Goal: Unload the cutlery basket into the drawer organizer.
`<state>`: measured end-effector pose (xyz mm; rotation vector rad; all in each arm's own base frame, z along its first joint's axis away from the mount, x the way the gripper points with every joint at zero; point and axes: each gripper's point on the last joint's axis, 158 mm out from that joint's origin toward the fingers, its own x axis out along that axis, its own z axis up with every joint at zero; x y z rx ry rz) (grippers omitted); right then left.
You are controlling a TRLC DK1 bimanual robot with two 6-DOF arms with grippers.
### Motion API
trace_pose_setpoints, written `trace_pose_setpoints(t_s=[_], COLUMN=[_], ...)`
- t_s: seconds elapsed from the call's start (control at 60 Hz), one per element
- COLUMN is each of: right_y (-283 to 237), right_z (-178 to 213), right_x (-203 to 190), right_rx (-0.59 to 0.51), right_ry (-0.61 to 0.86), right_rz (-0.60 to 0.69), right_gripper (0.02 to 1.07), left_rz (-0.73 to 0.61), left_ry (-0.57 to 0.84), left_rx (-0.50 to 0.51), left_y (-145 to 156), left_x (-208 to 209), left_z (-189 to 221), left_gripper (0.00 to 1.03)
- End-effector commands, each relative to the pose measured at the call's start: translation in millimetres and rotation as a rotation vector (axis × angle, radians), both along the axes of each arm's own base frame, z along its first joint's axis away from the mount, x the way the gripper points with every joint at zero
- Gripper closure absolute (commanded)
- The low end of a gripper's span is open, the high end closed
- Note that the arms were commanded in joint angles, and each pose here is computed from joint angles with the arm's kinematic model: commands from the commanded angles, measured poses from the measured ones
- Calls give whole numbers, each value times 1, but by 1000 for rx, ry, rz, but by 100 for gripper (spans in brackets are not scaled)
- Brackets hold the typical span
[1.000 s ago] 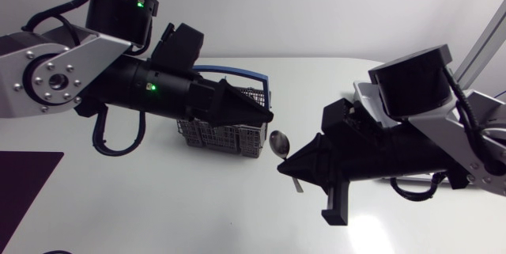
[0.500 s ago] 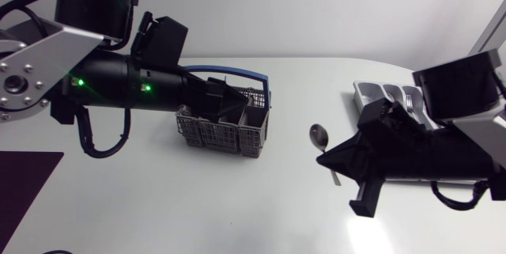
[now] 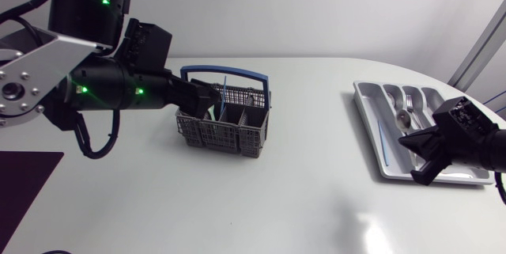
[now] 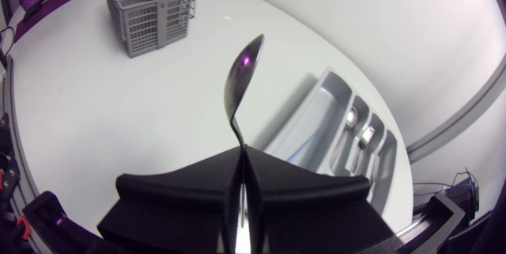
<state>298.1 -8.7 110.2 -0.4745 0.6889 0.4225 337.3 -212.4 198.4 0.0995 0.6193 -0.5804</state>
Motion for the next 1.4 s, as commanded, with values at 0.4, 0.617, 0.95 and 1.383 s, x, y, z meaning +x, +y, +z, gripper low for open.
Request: trace_pose_setpoints(t_s=[0.4, 0.617, 0.95, 1.383], right_y=[-152, -197, -219, -220], right_z=[-65, -90, -113, -101], right_x=[19, 25, 22, 6], right_rx=[-246, -296, -397, -444], right_ry=[8, 32, 36, 36], right_rz=[-116, -115, -66, -89], right_gripper=[102, 102, 95, 17], left_rz=[79, 94, 112, 105], left_ry=[-31, -24, -31, -42], left_rx=[87, 106, 144, 184], left_y=[25, 27, 41, 55], left_x=[14, 15, 16, 9], left_z=[-15, -21, -26, -33], left_gripper=[14, 14, 14, 11])
